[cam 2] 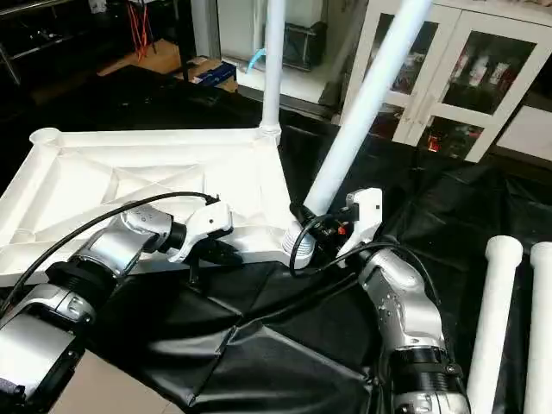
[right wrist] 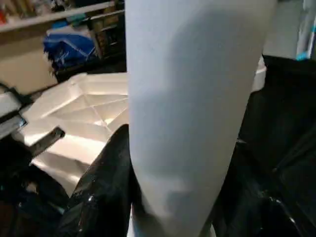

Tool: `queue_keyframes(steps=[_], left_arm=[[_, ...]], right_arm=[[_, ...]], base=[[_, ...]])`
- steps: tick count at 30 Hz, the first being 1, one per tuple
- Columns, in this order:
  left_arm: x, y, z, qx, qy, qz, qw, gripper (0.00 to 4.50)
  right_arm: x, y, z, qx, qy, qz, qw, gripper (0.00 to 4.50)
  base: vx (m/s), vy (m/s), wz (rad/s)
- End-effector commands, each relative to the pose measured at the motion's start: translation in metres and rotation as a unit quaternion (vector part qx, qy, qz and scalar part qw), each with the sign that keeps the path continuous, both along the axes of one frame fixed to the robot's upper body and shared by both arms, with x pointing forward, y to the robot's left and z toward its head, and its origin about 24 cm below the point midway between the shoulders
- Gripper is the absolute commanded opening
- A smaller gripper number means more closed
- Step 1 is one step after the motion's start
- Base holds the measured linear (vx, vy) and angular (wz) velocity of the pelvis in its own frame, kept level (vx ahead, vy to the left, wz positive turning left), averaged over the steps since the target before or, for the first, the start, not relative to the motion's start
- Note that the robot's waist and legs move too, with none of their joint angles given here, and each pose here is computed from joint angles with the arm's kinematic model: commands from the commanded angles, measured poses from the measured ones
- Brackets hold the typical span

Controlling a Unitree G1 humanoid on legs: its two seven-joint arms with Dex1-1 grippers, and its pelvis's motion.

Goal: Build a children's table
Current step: Insert table leg to table base

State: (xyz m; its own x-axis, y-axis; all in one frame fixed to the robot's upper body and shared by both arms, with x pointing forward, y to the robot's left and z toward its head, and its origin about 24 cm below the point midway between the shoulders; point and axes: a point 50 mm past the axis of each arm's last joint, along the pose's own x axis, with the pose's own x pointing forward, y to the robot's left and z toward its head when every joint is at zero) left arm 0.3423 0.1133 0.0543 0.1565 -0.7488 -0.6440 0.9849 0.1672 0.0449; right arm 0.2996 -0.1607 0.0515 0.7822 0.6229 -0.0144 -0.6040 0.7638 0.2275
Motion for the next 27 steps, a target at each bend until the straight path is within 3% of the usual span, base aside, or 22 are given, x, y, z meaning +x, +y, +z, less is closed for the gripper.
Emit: queue_keyframes(steps=[1, 5, 10, 17, 27], left_arm=[[0.0, -0.001, 0.0, -0.013, -0.001, 0.007, 1.0, 0.0], [0.0, -0.001, 0.0, -0.013, -0.002, 0.007, 1.0, 0.0], [0.0, 0.0, -0.001, -0.01, -0.001, 0.007, 1.0, 0.0], [0.0, 0.0, -0.001, -0.009, 0.0, 0.005, 1.0, 0.0], [-0.001, 0.001, -0.002, -0.009, 0.003, 0.005, 1.0, 0.0]], right_arm=[[-0.026, 0.003, -0.048, -0.065, 0.101, 0.036, 0.992, 1.84], [-0.031, 0.005, -0.052, -0.073, 0.114, 0.054, 0.989, 1.84], [-0.038, 0.008, -0.061, -0.12, 0.131, 0.089, 0.98, 1.84], [-0.035, 0.012, -0.062, -0.153, 0.147, 0.12, 0.97, 1.84], [-0.041, 0.012, -0.071, -0.164, 0.191, 0.139, 0.958, 1.84]], base=[[0.0, 0.0, 0.0], [0.0, 0.0, 0.0], [0.0, 0.0, 0.0], [0.0, 0.0, 0.0], [0.0, 0.0, 0.0]])
